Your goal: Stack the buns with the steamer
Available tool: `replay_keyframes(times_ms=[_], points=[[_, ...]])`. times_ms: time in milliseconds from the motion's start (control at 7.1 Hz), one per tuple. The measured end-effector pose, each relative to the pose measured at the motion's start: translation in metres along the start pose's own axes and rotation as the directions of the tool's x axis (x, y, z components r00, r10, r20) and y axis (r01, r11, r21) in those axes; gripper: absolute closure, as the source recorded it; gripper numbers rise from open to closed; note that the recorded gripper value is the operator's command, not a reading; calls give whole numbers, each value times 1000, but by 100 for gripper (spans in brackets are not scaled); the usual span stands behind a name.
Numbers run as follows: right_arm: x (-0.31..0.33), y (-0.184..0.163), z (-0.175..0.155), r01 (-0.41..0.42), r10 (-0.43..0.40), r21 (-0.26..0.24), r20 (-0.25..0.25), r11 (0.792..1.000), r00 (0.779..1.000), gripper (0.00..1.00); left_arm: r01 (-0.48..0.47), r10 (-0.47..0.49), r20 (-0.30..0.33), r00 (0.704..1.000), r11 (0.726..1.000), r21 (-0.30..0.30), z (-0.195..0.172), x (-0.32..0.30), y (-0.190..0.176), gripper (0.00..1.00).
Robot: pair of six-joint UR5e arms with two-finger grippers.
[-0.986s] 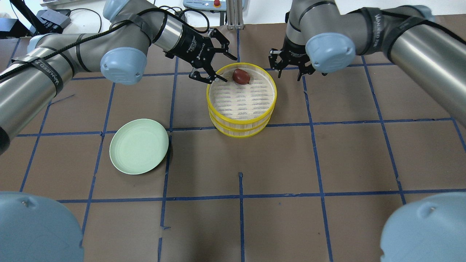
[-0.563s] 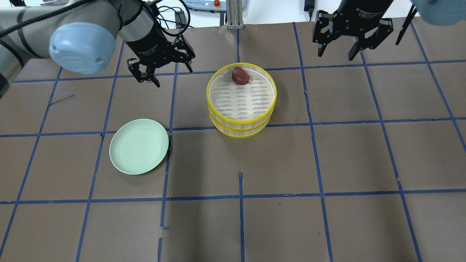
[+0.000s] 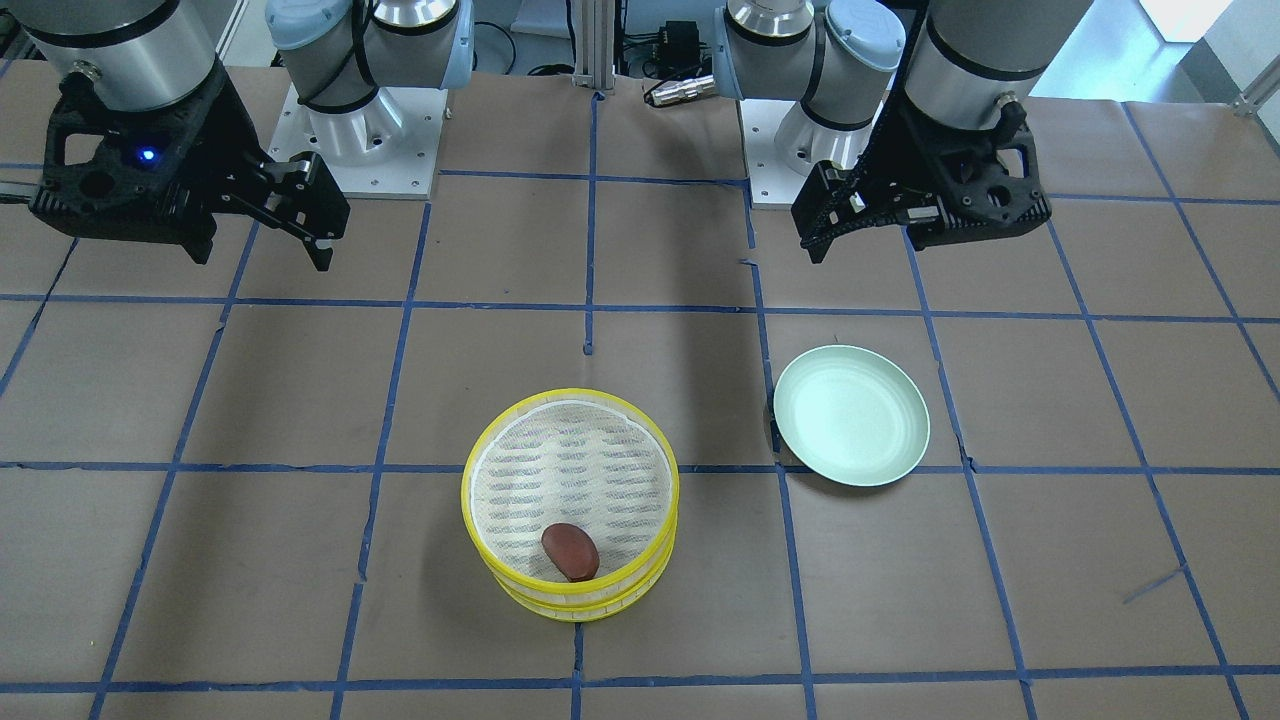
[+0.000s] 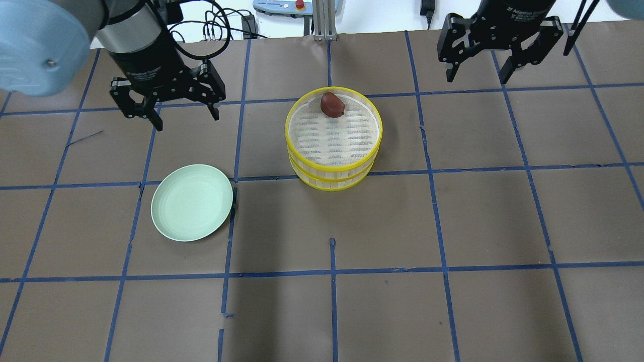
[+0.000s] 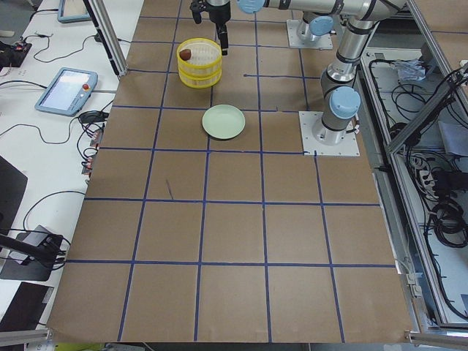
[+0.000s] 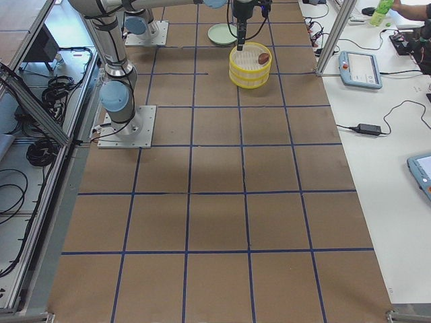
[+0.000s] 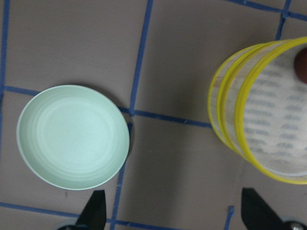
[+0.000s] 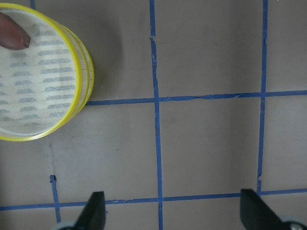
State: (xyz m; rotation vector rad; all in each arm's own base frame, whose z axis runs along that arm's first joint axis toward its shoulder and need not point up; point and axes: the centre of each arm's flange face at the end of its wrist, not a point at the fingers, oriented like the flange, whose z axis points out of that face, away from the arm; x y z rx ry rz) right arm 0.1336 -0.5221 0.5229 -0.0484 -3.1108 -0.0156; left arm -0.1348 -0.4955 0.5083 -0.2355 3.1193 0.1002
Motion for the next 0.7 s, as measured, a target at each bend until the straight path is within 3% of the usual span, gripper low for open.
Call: replay_keyframes(times_ms=[704], points=[[-2,7,-4,15,-15,9,-5,1000,1000,0,-22,22,7,1000,1000,4,-4,-7,10,0]])
